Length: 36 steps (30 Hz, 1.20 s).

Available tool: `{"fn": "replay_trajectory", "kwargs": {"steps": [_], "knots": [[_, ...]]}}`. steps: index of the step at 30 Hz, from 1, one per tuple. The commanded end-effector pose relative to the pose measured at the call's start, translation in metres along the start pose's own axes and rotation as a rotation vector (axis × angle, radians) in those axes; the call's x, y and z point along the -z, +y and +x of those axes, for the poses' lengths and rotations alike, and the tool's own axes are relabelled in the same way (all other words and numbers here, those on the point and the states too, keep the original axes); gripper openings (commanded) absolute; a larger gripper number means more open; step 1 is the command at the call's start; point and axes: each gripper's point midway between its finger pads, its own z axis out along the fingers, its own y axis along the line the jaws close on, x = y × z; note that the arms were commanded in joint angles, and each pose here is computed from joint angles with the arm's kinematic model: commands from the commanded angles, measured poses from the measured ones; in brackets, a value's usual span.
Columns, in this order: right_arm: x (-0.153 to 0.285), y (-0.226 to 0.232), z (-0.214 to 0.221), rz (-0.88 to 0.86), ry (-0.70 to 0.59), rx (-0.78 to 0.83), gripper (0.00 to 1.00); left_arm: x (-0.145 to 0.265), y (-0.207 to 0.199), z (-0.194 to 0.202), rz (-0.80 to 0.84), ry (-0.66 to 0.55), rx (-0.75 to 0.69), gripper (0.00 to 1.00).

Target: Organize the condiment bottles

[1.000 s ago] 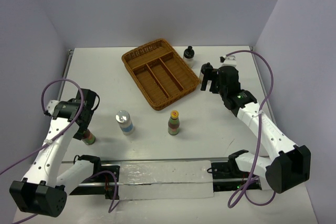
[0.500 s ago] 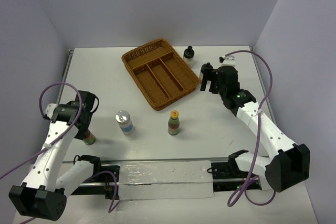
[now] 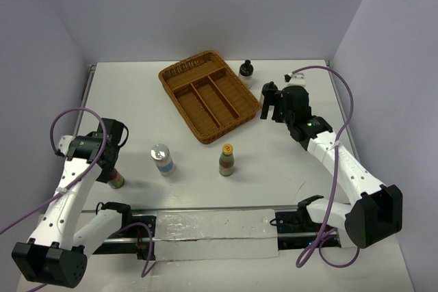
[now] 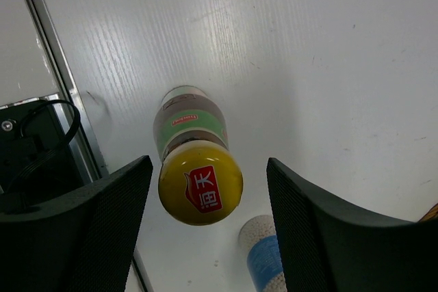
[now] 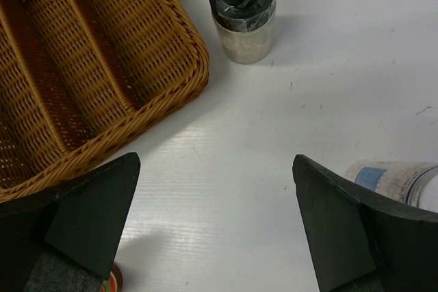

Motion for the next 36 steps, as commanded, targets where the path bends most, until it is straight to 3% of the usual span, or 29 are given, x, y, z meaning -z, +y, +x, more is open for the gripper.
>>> {"fn": "replay_trajectory", "kwargs": {"steps": [1,9,21,29,34,36], "knots": [[0.0036,0.0075,-0.0187,-0.021,-0.044,-0.008,1.0,0.0031,0.002,-0.0176,-0.01,-0.063,-0.015,0.78],[0.0011,0.0079,-0.0167,-0.021,-0.035,-0.006,1.0,-0.0012,-0.0005,-0.0155,-0.044,-0.062,-0.051,0.79],[-0.0018,0.0075,-0.0137,-0.016,-0.023,-0.002,1.0,0.0001,0.0002,-0.0188,-0.034,-0.074,-0.036,0.64],[-0.0021,0.0078,-0.0134,-0.016,-0.019,-0.002,1.0,0.002,0.0007,-0.0214,-0.021,-0.082,-0.021,0.49],[-0.0023,0.0077,-0.0128,-0.016,-0.018,-0.001,1.0,0.0021,0.0012,-0.0208,-0.02,-0.079,-0.023,0.34],[-0.0024,0.0078,-0.0121,-0.017,-0.017,-0.001,1.0,0.0024,0.0007,-0.0209,-0.017,-0.078,-0.024,0.21]]}}
